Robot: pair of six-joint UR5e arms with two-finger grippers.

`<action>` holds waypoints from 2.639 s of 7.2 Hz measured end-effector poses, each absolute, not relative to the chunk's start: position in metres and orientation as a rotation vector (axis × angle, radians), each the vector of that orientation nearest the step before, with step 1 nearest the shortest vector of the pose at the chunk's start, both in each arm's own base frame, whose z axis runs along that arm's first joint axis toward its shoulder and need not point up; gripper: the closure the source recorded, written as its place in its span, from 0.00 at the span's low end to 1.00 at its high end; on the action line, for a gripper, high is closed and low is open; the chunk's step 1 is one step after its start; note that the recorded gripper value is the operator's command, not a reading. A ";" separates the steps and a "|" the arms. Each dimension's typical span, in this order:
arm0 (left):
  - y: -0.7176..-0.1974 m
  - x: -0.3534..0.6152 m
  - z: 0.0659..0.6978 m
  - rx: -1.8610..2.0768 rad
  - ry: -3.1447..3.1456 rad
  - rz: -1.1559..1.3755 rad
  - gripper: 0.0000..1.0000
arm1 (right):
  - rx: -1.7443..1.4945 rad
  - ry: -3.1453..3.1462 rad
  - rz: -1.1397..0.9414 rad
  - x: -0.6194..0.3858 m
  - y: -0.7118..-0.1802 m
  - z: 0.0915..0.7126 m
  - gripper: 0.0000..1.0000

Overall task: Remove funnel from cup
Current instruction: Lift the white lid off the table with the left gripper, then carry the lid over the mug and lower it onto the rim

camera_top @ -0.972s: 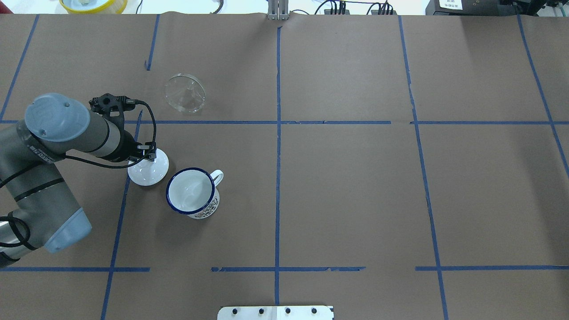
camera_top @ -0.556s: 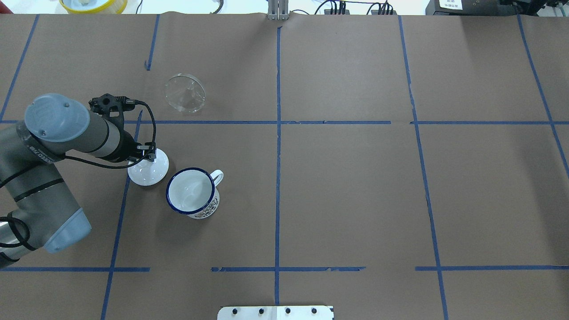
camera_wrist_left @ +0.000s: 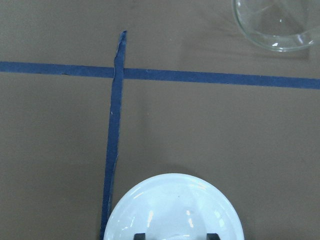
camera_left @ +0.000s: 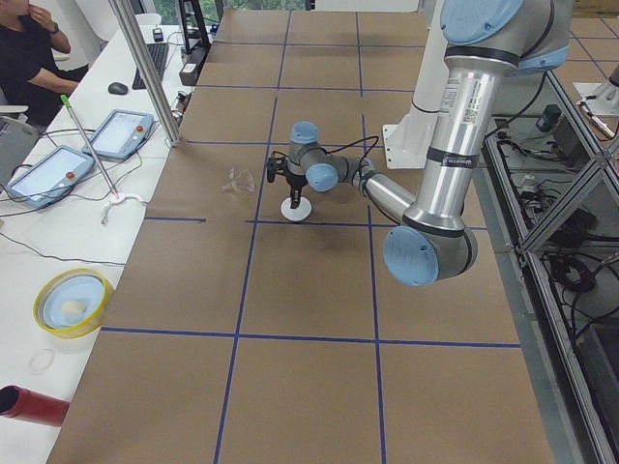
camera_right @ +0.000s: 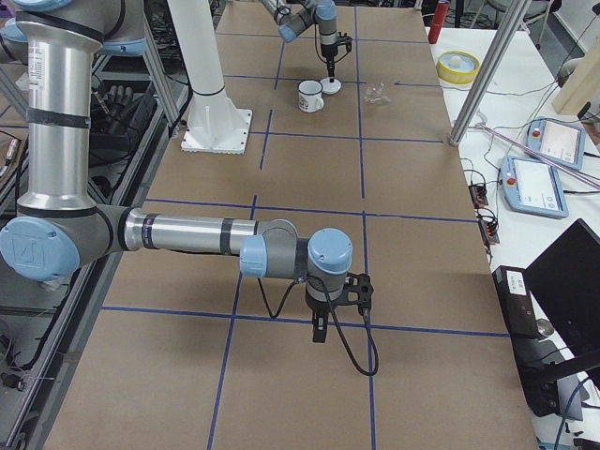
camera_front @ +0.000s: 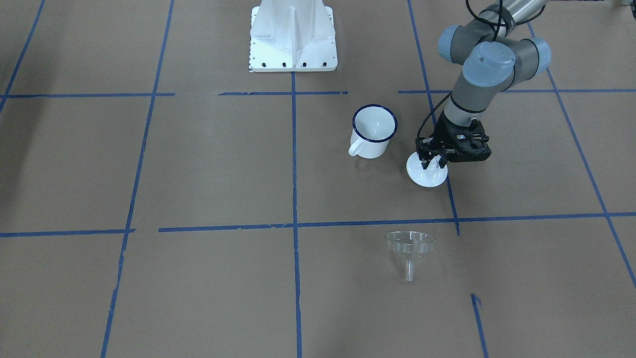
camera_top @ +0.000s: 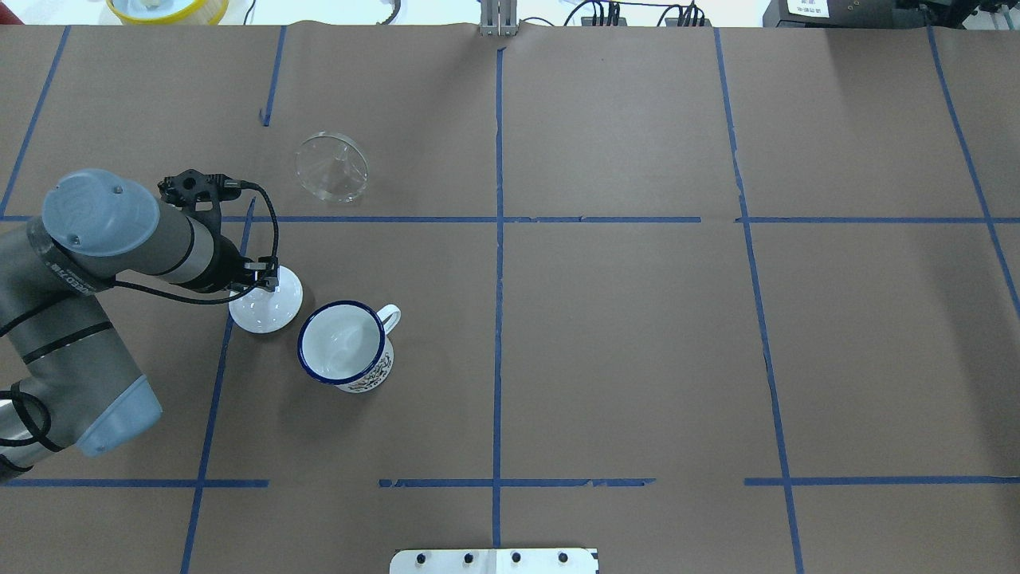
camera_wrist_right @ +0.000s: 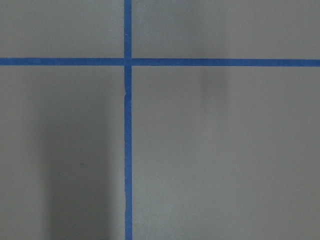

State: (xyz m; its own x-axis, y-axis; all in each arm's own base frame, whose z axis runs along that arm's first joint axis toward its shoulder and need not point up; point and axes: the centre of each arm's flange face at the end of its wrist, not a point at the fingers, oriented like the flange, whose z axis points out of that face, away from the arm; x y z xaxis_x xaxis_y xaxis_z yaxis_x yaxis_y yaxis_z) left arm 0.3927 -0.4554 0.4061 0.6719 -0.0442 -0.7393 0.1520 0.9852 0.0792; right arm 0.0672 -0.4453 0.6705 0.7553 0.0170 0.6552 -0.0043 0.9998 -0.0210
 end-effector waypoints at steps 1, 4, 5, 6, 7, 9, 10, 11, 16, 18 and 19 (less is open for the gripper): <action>-0.454 0.394 0.406 0.137 0.826 -0.109 0.62 | -0.019 -0.715 0.012 0.067 -0.445 0.670 0.00; -0.449 0.392 0.396 0.134 0.827 -0.103 1.00 | -0.018 -0.715 0.011 0.067 -0.446 0.670 0.00; -0.444 0.386 0.383 0.130 0.822 -0.105 1.00 | -0.018 -0.715 0.011 0.067 -0.446 0.670 0.00; -0.439 0.374 0.362 0.127 0.812 -0.108 1.00 | -0.019 -0.715 0.012 0.067 -0.446 0.670 0.00; -0.433 0.355 0.337 0.129 0.799 -0.111 1.00 | -0.019 -0.715 0.012 0.067 -0.445 0.671 0.00; -0.425 0.310 0.287 0.139 0.806 -0.122 1.00 | -0.019 -0.715 0.012 0.067 -0.445 0.671 0.00; -0.420 0.301 0.268 0.115 0.834 -0.146 1.00 | -0.018 -0.715 0.012 0.067 -0.445 0.670 0.00; -0.417 0.305 0.255 0.082 0.857 -0.193 1.00 | -0.018 -0.715 0.011 0.067 -0.445 0.670 0.00; -0.390 0.394 0.233 -0.019 0.850 -0.277 1.00 | -0.019 -0.715 0.012 0.067 -0.445 0.671 0.00; -0.382 0.406 0.234 -0.030 0.844 -0.260 1.00 | -0.019 -0.715 0.012 0.067 -0.445 0.671 0.00; -0.379 0.410 0.233 -0.033 0.845 -0.253 1.00 | -0.018 -0.715 0.012 0.067 -0.445 0.670 0.00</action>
